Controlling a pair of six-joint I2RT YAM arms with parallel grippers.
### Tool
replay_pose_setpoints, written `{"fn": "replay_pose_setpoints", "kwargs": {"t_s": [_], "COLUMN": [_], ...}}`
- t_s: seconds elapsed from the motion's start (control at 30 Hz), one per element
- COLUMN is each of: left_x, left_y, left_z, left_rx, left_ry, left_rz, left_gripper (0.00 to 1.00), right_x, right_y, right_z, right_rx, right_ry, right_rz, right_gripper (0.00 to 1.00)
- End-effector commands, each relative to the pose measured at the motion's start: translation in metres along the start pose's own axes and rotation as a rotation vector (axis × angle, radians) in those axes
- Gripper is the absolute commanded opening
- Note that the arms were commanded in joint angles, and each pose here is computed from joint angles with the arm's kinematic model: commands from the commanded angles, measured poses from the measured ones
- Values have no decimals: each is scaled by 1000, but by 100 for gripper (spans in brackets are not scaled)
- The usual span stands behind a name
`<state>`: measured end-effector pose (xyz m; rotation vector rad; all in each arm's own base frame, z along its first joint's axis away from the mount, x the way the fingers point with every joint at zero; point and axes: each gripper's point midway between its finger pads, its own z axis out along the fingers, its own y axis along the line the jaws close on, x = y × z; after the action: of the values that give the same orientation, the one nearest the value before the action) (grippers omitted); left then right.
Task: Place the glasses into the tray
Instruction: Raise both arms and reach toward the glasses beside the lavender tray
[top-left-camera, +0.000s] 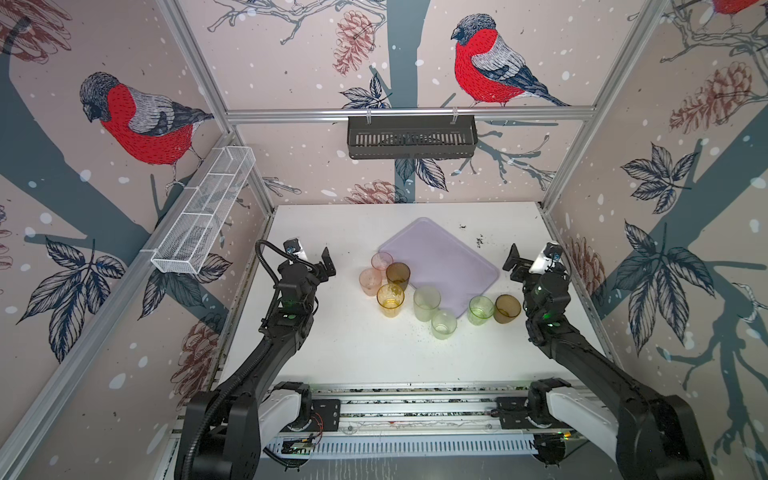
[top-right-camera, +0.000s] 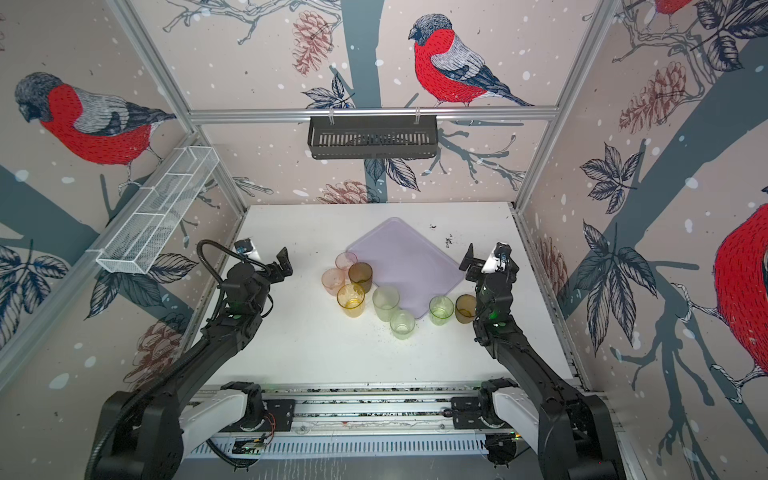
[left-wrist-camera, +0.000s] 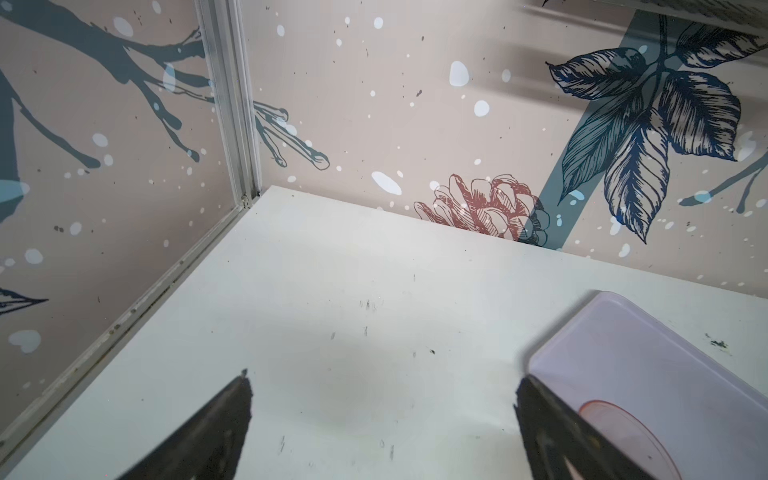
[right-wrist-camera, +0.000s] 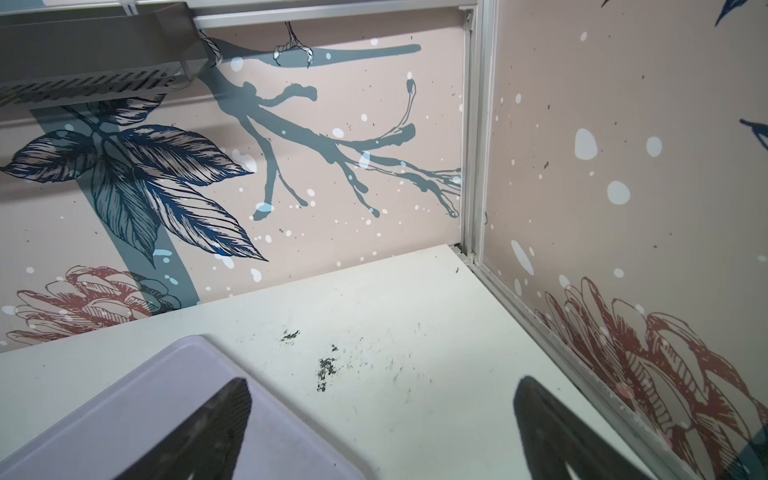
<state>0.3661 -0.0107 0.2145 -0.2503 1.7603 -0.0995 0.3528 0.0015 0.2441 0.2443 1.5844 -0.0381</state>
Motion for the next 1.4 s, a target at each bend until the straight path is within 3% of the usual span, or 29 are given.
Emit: {"fn": "replay_pose_setpoints", "kwargs": {"t_s": [0.0, 0.23, 0.47, 0.6, 0.8, 1.07, 1.37], "left_x": [18, 33, 24, 16, 54, 38, 29], "left_y": [-4, -25, -32, -45, -58, -96, -172], "left_z": [-7, -23, -35, -40, -50, -62, -76], "left_rx": [16, 17, -11, 22, 83, 239, 496], "left_ry": [123, 306, 423, 493, 723, 737, 739], "left_rz": [-100, -62, -86, -67, -36, -21, 95], "left_gripper": [98, 99, 98, 98, 98, 98, 98], "right_x": [19, 18, 28, 36, 54, 68, 91], "right_y": [-13, -5, 8, 8, 24, 16, -9], "right_z": [-5, -17, -24, -27, -40, -54, -68], "right_rx": [89, 87, 39, 37, -35, 19, 113], "right_ry": [154, 348, 603, 725, 857, 951, 1077], "right_rz": [59, 92, -9, -9, 71, 100, 50], "right_gripper": [100, 100, 100, 100, 100, 100, 100]}}
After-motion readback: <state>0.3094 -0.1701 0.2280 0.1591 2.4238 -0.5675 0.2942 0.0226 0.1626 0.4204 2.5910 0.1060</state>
